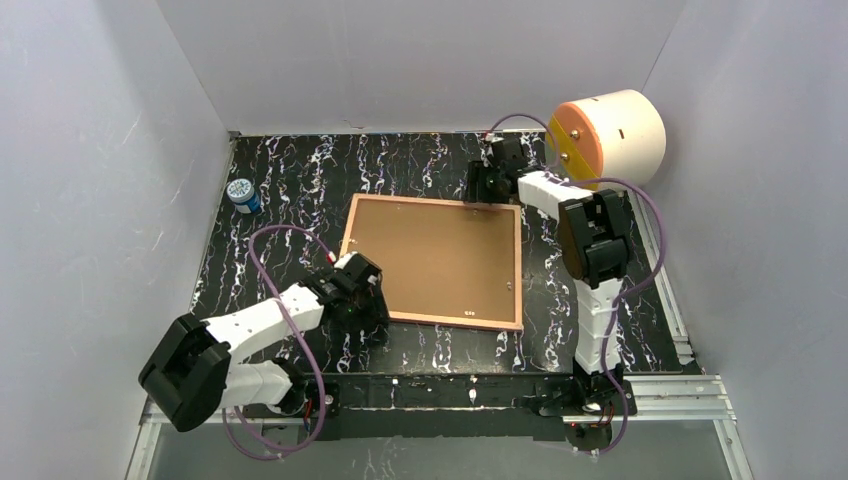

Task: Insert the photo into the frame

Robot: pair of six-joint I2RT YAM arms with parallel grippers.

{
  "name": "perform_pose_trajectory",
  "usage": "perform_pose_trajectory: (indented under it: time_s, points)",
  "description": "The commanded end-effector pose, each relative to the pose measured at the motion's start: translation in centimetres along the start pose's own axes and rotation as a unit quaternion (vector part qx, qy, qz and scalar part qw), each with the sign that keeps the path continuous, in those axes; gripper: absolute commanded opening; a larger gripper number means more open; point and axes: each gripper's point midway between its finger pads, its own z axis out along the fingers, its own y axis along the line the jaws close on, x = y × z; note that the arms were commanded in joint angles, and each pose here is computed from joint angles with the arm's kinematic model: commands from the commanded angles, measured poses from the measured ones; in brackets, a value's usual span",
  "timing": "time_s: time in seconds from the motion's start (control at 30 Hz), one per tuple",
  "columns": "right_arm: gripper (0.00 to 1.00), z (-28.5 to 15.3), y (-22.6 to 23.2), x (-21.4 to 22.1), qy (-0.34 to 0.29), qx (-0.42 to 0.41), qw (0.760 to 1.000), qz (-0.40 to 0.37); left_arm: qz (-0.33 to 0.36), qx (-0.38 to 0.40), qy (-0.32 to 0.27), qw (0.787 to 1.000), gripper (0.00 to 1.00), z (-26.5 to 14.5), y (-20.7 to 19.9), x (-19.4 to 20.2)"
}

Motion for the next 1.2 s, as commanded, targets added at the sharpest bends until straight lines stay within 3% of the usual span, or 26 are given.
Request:
perform_pose_trajectory:
  time_s: [0.0,0.33,0.63,0.87,0.97,1.17]
  points:
    - [0.67,-3.4,0.3,6.4,0.098,-0.008,0.994,0.039,-0.024,-0.027,-0.052,0.998,0.58,1.0,1.5,-4.6]
    - [0.62,-8.1,-1.0,10.6,0.101,0.041,0.990,0.092,-0.043,-0.016,-0.057,0.997,0.55,2.4,0.5,-8.4]
    - [0.54,-12.5,1.0,14.7,0.111,-0.009,0.982,0.151,-0.048,0.000,-0.057,0.997,0.52,4.7,-1.3,-11.4]
    - [0.52,-15.6,0.8,16.6,0.105,0.003,0.979,0.173,-0.028,0.029,-0.051,0.998,0.50,4.5,-2.5,-12.4]
    - [0.57,-16.5,-0.1,15.8,0.073,0.033,0.980,0.181,-0.039,0.018,-0.066,0.997,0.50,3.9,-1.6,-12.8]
    - [0.66,-17.3,0.3,10.0,-0.022,0.036,0.982,0.183,-0.059,-0.010,-0.110,0.992,0.51,1.8,0.3,-13.9]
